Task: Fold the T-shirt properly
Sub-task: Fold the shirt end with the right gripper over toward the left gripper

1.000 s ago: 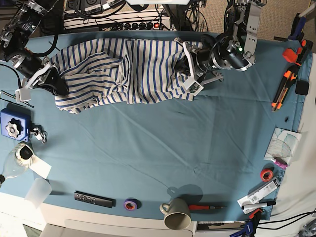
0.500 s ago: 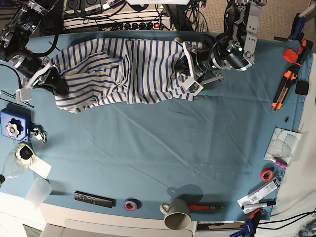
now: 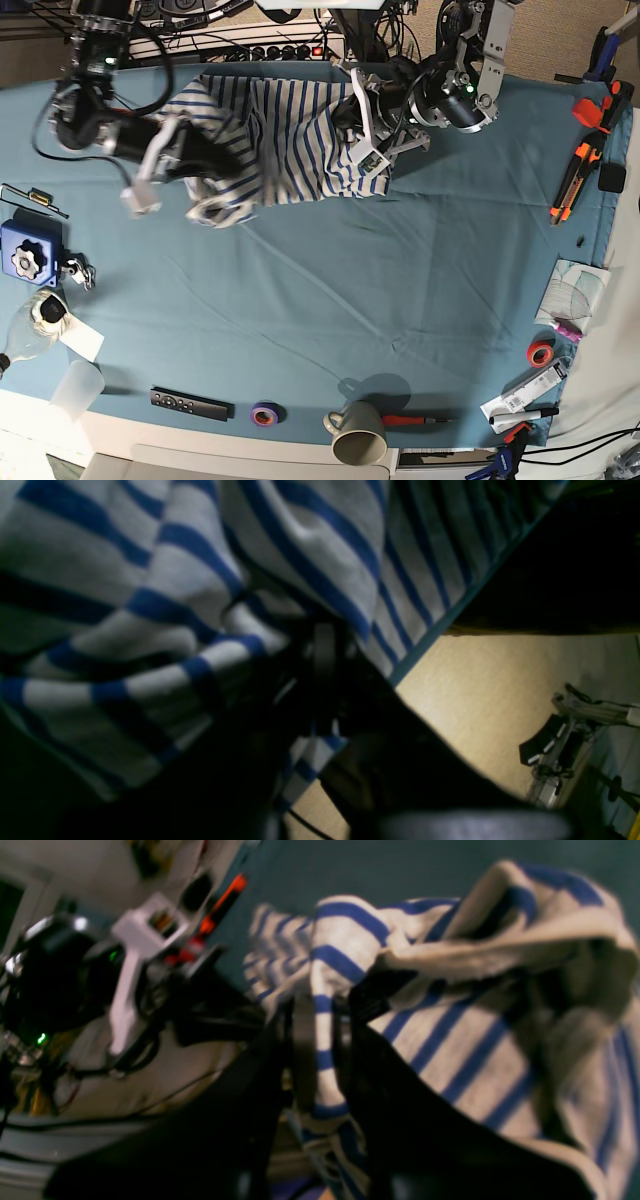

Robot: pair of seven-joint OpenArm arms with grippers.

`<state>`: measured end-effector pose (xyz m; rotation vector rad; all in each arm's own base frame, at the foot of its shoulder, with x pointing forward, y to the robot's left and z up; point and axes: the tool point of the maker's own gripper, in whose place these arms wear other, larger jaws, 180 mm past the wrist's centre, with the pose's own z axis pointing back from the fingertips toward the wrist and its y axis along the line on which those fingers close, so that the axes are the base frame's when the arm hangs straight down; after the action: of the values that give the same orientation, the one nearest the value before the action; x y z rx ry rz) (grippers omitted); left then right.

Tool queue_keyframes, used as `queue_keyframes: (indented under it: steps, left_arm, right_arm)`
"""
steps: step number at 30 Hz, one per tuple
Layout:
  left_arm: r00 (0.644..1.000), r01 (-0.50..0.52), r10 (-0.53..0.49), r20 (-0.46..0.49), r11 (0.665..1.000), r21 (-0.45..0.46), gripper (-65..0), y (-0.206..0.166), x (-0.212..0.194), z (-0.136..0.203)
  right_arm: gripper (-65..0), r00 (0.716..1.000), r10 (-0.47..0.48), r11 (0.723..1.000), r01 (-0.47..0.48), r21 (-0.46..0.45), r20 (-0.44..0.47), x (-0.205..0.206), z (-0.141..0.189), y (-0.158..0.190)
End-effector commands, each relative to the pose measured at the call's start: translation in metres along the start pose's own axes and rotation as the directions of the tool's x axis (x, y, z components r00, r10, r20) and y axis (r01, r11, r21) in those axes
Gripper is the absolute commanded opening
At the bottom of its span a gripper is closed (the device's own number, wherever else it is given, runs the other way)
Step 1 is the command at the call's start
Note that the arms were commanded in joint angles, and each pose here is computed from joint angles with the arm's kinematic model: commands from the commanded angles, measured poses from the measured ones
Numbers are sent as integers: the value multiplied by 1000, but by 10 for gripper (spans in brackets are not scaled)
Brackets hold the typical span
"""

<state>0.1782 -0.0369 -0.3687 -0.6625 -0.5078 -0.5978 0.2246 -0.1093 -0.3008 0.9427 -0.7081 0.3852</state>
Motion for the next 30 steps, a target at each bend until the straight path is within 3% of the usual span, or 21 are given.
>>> queue_keyframes:
  steps: [1, 8, 16, 22, 30]
  left_arm:
    - [999, 10, -10, 30, 1000, -22, -650, -7, 9, 3]
    - [999, 25, -24, 48, 1000, -18, -650, -8, 14, 6]
    - [996, 49, -48, 81, 999, -11, -650, -11, 25, 13]
    - [982, 85, -85, 170, 996, 9, -650, -17, 44, 29]
    - [956, 6, -61, 288, 982, 188, -650, 22, 54, 80]
  right_arm:
    - [-650, 998, 47, 998, -49, 39, 44, 18, 0, 12]
    - [-650, 985, 166, 982, -170, 79, 49, 33, -6, 41]
    - [-650, 985, 171, 974, -173, 147, 24, 26, -21, 56]
    - [-650, 981, 162, 966, -179, 185, 102, 42, -35, 69]
    - [-650, 978, 168, 962, -189, 196, 121, 48, -45, 74]
